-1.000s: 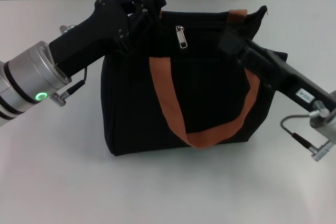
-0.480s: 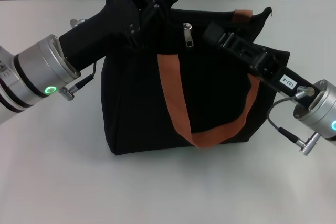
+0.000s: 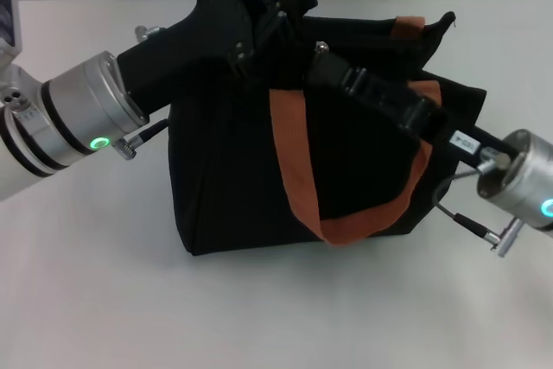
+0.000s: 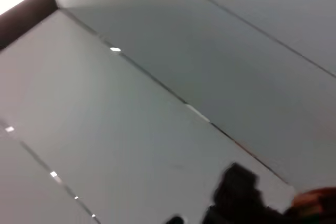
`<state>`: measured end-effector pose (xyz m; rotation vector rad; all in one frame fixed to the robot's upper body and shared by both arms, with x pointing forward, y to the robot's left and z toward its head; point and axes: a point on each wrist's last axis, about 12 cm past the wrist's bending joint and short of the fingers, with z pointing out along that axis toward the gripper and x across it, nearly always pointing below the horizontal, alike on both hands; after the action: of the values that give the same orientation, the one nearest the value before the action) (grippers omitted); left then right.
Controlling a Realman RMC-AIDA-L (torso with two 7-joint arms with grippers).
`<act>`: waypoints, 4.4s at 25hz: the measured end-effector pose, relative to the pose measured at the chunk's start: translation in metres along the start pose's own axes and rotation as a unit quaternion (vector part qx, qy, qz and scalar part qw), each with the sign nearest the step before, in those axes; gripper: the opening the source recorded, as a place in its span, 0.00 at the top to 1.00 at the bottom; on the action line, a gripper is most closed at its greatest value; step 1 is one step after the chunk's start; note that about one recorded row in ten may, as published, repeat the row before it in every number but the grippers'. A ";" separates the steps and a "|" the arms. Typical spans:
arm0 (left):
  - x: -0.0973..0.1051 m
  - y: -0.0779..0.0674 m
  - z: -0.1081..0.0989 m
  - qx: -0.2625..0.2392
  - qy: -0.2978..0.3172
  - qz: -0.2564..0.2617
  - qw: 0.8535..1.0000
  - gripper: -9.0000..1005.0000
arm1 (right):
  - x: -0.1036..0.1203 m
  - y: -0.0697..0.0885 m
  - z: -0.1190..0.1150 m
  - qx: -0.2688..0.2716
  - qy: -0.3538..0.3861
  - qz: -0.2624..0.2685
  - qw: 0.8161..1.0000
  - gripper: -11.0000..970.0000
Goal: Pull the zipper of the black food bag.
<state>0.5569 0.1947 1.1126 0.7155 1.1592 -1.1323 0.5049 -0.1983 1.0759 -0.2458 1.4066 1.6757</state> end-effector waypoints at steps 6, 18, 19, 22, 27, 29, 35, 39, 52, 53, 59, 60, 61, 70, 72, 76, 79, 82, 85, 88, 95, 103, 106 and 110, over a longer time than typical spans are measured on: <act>0.001 0.002 0.002 -0.006 0.004 0.003 1.000 0.92 | 0.001 0.017 -0.015 -0.046 -0.037 -0.120 0.991 0.60; -0.003 0.003 0.010 0.006 0.001 0.015 1.000 0.91 | -0.042 -0.004 -0.036 0.049 0.009 -0.014 0.999 0.60; -0.003 0.003 0.010 0.006 0.002 0.016 1.000 0.91 | -0.044 -0.004 -0.035 0.046 0.014 -0.012 0.999 0.60; -0.003 0.004 0.011 0.005 0.003 0.017 1.000 0.91 | -0.048 -0.003 -0.029 0.038 0.034 -0.003 0.999 0.60; -0.003 0.005 0.013 0.005 0.004 0.017 1.000 0.91 | -0.058 -0.001 -0.024 0.035 0.080 -0.012 0.996 0.60; -0.004 0.005 0.014 0.006 0.004 0.018 1.000 0.90 | -0.063 0.002 -0.026 0.037 0.097 -0.036 0.994 0.60; -0.003 0.007 0.016 0.003 0.008 0.019 1.000 0.90 | -0.073 0.002 -0.027 0.057 0.121 -0.082 0.988 0.61; -0.003 0.008 0.016 -0.001 0.012 0.020 1.000 0.90 | -0.077 0.000 -0.024 0.064 0.123 -0.090 0.986 0.61; -0.007 0.010 0.029 0.012 0.009 0.029 0.999 0.89 | -0.079 -0.007 -0.008 0.082 0.144 -0.062 0.984 0.64; -0.007 0.010 0.030 0.013 0.009 0.030 0.999 0.89 | -0.079 -0.007 -0.007 0.083 0.145 -0.059 0.984 0.64; -0.008 0.011 0.032 0.014 0.007 0.032 0.999 0.89 | -0.079 -0.008 0.001 0.079 0.154 -0.056 0.983 0.65; -0.009 0.012 0.032 0.013 0.008 0.034 0.999 0.88 | -0.079 -0.008 0.002 0.076 0.157 -0.057 0.983 0.65; -0.009 0.012 0.032 0.013 0.008 0.035 0.999 0.88 | -0.078 -0.008 0.003 0.075 0.160 -0.057 0.983 0.65; -0.008 0.012 0.033 0.011 0.008 0.036 0.999 0.88 | -0.078 -0.007 0.005 0.068 0.163 -0.059 0.983 0.67; -0.008 0.012 0.033 0.011 0.008 0.035 0.999 0.88 | -0.078 -0.007 0.006 0.067 0.163 -0.059 0.983 0.68; -0.007 0.011 0.033 0.009 0.008 0.033 0.999 0.87 | -0.078 -0.007 0.006 0.068 0.157 -0.057 0.984 0.68; -0.007 0.011 0.032 0.008 0.007 0.032 0.999 0.87 | -0.078 -0.006 0.007 0.062 0.154 -0.057 0.984 0.69; -0.006 0.011 0.031 0.007 0.007 0.032 0.999 0.87 | -0.079 -0.007 0.006 0.067 0.148 -0.056 0.985 0.69; -0.006 0.011 0.030 0.005 0.008 0.031 0.999 0.87 | -0.078 -0.008 0.005 0.069 0.146 -0.053 0.986 0.70; -0.005 0.010 0.030 0.006 0.007 0.030 1.000 0.87 | -0.076 -0.008 0.005 0.066 0.149 -0.063 0.985 0.71; -0.005 0.009 0.030 0.007 0.005 0.027 1.000 0.86 | -0.073 -0.010 0.003 0.067 0.139 -0.064 0.986 0.76; -0.004 0.008 0.029 0.008 0.004 0.024 1.000 0.86 | -0.073 -0.013 0.002 0.082 0.133 -0.047 0.987 0.98; -0.004 0.008 0.029 0.008 0.003 0.024 1.000 0.86 | -0.073 -0.013 -0.001 0.085 0.127 -0.045 0.987 0.99; -0.005 0.008 0.028 0.007 -0.001 0.024 1.000 0.85 | -0.071 -0.013 -0.006 0.090 0.122 -0.039 0.988 0.99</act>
<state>0.5737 0.1733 1.1248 0.7488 1.1272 -1.1024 0.5528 -0.2398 1.1119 -0.4104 1.6969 1.4816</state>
